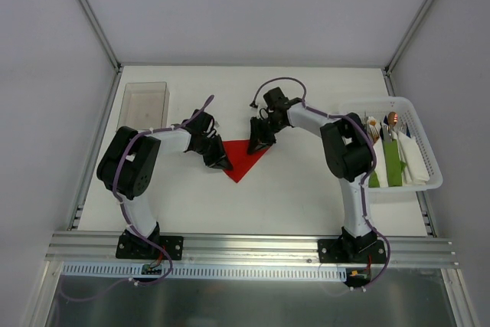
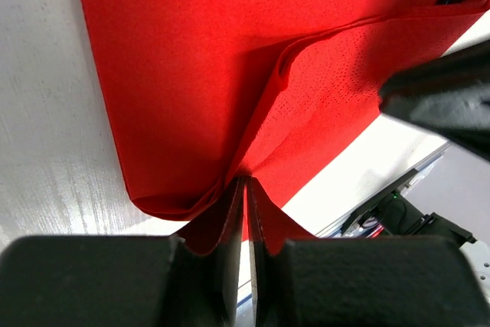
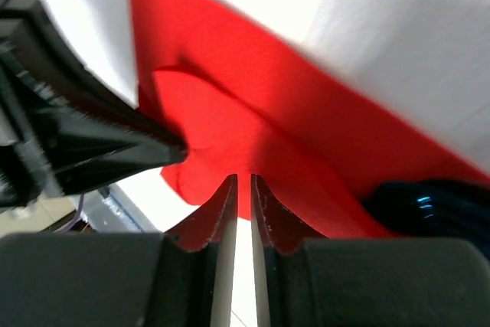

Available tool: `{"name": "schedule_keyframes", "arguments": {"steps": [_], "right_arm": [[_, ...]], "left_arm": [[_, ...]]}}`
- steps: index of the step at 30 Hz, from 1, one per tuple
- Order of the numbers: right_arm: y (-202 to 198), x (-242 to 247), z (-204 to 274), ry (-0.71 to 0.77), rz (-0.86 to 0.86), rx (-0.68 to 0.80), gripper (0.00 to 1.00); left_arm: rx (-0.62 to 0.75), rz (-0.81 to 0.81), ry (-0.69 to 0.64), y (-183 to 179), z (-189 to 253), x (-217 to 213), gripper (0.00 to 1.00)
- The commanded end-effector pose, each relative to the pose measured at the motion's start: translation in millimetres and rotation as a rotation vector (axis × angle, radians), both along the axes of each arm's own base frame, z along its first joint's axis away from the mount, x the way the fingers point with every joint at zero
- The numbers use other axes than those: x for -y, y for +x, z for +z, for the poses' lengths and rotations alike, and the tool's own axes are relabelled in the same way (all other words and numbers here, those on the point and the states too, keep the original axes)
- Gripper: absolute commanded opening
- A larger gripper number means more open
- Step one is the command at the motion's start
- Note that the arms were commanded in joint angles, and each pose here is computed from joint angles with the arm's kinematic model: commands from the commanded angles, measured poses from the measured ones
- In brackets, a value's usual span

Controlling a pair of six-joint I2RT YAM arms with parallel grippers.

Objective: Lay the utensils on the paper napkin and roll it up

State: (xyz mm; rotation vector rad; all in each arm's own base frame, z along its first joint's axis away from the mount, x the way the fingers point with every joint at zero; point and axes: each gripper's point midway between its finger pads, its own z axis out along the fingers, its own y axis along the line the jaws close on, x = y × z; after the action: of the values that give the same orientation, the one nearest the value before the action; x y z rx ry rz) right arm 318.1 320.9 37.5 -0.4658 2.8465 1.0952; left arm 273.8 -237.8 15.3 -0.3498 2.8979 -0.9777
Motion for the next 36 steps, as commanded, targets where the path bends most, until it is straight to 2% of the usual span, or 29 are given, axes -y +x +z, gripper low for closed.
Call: {"name": "schedule_keyframes", "arguments": {"steps": [1, 10, 14, 22, 27, 33, 36], "right_arm": [[13, 12, -12, -0.071, -0.016, 0.018, 0.14], [20, 21, -32, -0.076, -0.070, -0.062, 0.13], [21, 20, -28, -0.032, -0.082, -0.086, 0.13], [33, 20, -21, -0.013, -0.107, -0.065, 0.15], [30, 24, -31, -0.046, -0.118, -0.079, 0.15], [31, 25, -33, -0.064, -0.122, -0.072, 0.15], [31, 25, -34, -0.069, -0.119, -0.073, 0.15]], "left_arm": [[-0.021, -0.005, 0.078, -3, -14, -16, 0.07], [-0.021, -0.012, 0.082, -5, -14, -18, 0.08], [-0.015, -0.014, 0.086, -4, -14, -19, 0.08], [-0.018, -0.018, 0.086, -4, -14, -18, 0.09], [0.090, -0.030, 0.052, 12, 16, -13, 0.16], [0.346, -0.010, 0.032, 47, 89, -14, 0.35], [0.397, 0.065, 0.044, 66, 107, -30, 0.41]]}}
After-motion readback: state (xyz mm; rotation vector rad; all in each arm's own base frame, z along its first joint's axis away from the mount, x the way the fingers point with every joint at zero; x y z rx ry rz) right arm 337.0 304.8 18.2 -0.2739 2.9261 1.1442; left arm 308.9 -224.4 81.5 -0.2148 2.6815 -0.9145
